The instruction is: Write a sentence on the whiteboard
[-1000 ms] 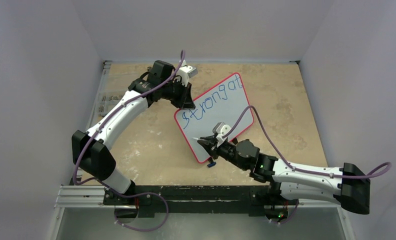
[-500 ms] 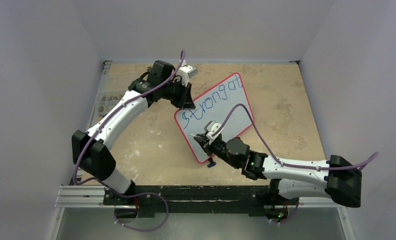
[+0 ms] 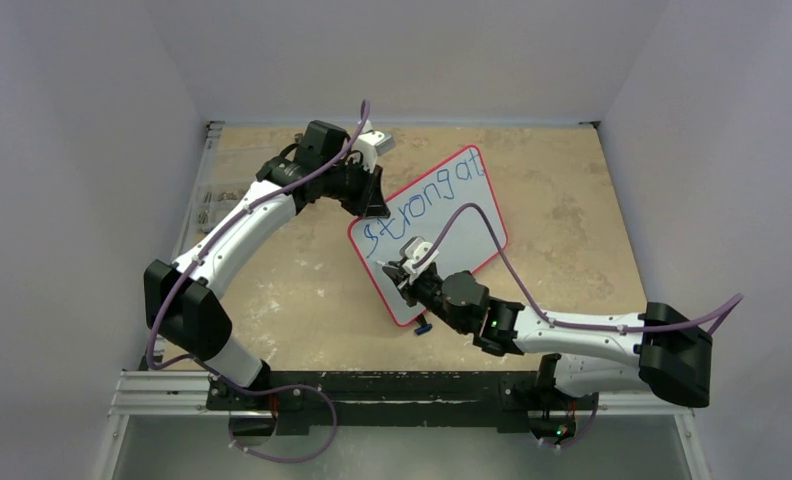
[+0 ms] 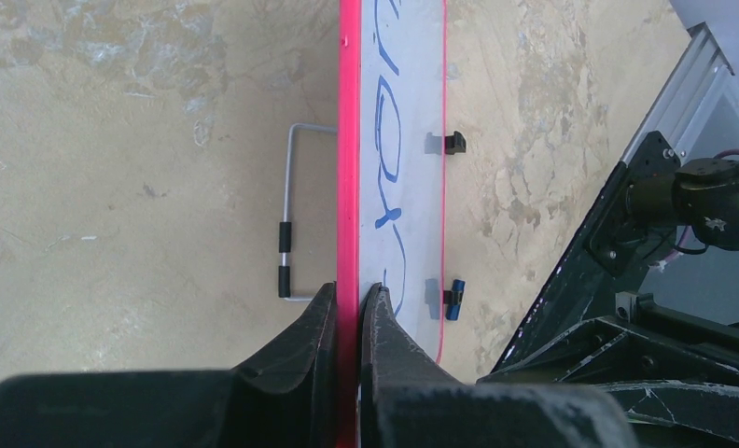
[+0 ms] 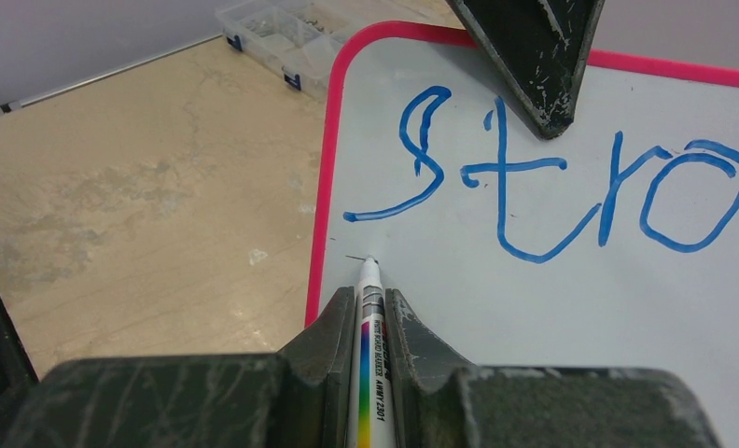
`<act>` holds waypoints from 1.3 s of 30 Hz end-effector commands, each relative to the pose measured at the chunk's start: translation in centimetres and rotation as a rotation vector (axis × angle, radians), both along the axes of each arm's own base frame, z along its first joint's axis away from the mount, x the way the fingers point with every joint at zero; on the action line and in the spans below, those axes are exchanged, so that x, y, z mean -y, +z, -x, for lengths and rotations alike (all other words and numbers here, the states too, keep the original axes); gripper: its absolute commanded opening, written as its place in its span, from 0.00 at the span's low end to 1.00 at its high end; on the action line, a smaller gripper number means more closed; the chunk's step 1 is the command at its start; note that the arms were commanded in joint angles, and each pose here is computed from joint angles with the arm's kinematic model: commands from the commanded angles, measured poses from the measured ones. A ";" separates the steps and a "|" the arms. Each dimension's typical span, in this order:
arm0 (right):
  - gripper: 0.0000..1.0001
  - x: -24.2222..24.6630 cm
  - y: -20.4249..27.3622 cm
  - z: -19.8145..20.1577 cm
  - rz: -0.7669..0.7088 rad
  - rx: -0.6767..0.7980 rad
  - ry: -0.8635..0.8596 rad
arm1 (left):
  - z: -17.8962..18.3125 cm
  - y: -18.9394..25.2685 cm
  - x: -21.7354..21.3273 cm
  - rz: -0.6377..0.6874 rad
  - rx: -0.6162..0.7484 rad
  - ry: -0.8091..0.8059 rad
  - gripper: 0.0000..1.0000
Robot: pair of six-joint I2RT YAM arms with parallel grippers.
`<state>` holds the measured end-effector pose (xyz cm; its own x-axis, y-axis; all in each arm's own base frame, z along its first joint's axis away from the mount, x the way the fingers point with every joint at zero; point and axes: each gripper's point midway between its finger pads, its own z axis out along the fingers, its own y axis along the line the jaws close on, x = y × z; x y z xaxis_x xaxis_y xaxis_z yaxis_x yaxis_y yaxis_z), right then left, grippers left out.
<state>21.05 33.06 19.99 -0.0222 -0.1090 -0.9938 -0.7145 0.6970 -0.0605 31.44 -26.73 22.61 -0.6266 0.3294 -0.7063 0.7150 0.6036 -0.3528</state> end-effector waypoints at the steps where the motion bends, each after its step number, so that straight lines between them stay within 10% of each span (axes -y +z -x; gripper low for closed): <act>1: 0.00 -0.2 1.6 -0.5 -0.035 0.022 -0.029 | 0.3 -4.7 -2.8 -0.215 -0.043 0.032 0.00; 39: 0.00 1.4 -1.9 1.4 0.007 -0.102 -0.005 | 0.3 -4.8 -2.9 -0.222 -0.043 0.034 0.00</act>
<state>19.28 30.90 16.12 -0.1549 -0.1207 -0.9805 -0.7118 0.7018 0.0261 31.47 -26.72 22.60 -0.6268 0.3289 -0.7063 0.7147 0.6039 -0.3530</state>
